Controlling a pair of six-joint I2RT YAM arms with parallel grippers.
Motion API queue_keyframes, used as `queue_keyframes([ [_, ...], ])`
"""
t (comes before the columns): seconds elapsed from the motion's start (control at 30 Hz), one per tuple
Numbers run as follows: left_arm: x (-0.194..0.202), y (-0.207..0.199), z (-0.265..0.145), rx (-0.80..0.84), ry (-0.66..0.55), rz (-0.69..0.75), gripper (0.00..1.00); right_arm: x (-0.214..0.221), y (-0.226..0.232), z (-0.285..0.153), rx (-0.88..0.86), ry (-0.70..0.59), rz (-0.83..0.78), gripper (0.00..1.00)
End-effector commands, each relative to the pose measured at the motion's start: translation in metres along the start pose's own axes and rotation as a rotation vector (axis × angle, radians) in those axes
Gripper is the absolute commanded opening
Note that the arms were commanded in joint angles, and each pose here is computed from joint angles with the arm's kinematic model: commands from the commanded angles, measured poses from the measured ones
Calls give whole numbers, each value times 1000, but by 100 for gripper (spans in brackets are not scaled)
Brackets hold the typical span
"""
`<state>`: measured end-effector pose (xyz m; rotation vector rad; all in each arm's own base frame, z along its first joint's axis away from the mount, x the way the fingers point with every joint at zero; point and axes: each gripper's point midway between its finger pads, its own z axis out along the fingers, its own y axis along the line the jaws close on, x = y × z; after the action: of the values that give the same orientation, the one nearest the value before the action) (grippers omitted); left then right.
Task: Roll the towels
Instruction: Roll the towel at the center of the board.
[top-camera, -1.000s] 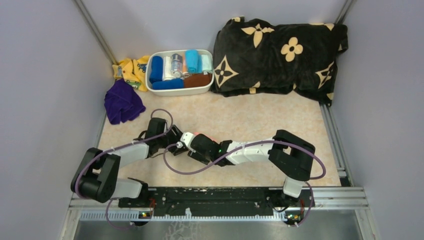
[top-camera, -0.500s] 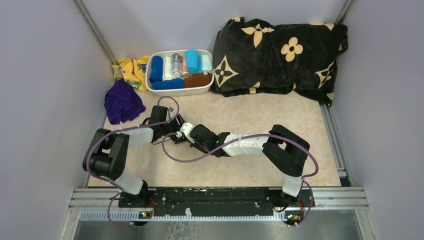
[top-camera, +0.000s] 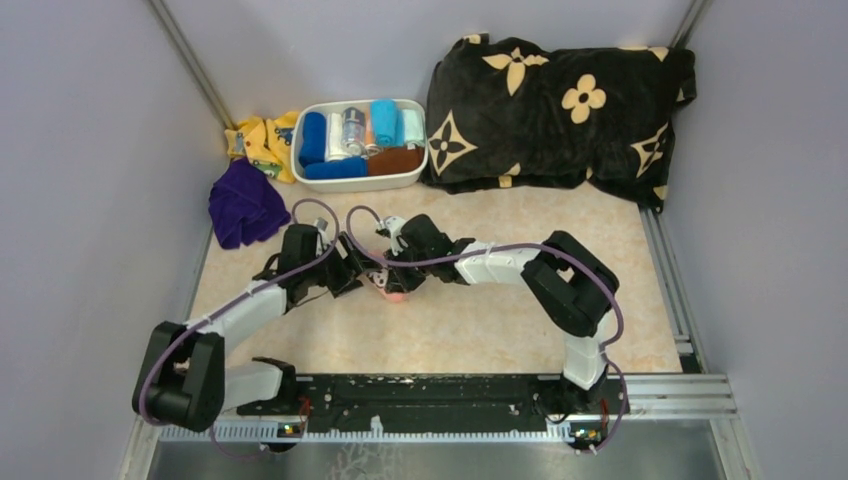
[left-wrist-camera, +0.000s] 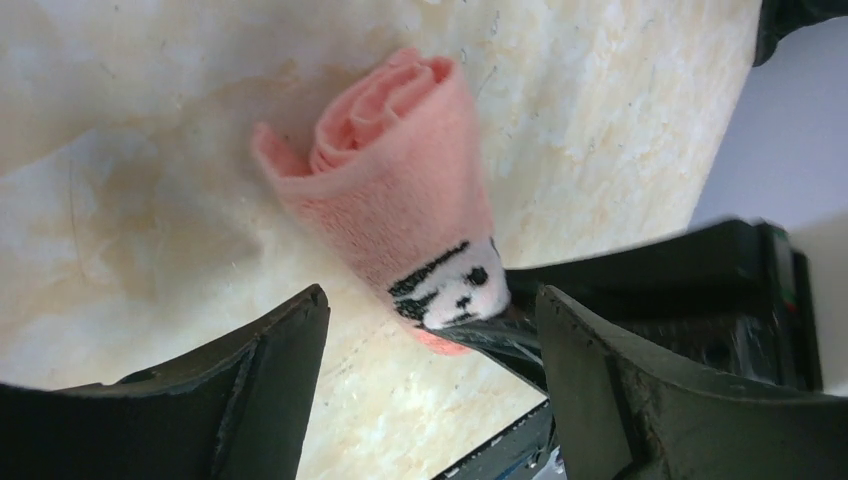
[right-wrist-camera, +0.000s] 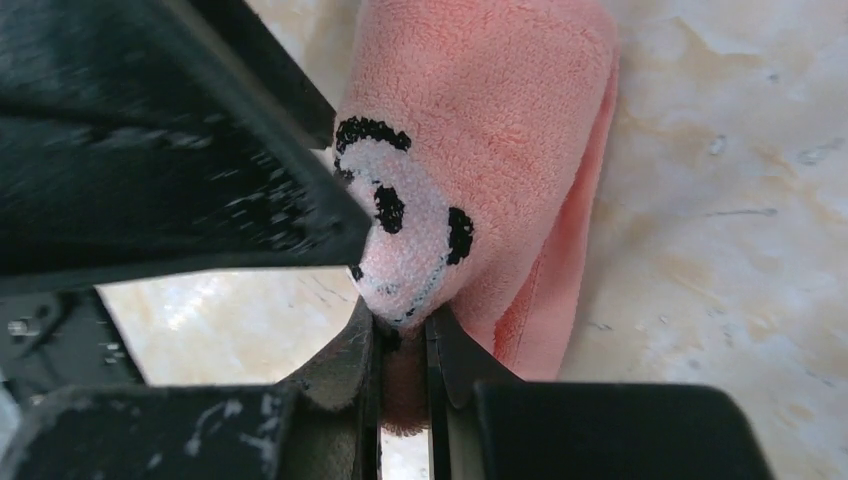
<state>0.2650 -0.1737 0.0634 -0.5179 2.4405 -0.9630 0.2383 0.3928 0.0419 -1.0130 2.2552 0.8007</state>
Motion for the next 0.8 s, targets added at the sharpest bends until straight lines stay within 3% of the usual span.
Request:
queue_keyframes([
  [0.0, 5, 2, -12, 12, -32, -48, 82, 54, 25, 10, -195, 173, 253, 0],
  [0.17, 21, 1, -11, 89, -5, -110, 82, 51, 22, 12, -255, 146, 401, 0],
  [0.37, 32, 8, 3, 89, 15, -126, 76, 58, 17, 18, -235, 156, 463, 0],
  [0.77, 61, 18, 32, 83, 104, -153, 69, 45, 25, 27, -257, 105, 421, 0],
])
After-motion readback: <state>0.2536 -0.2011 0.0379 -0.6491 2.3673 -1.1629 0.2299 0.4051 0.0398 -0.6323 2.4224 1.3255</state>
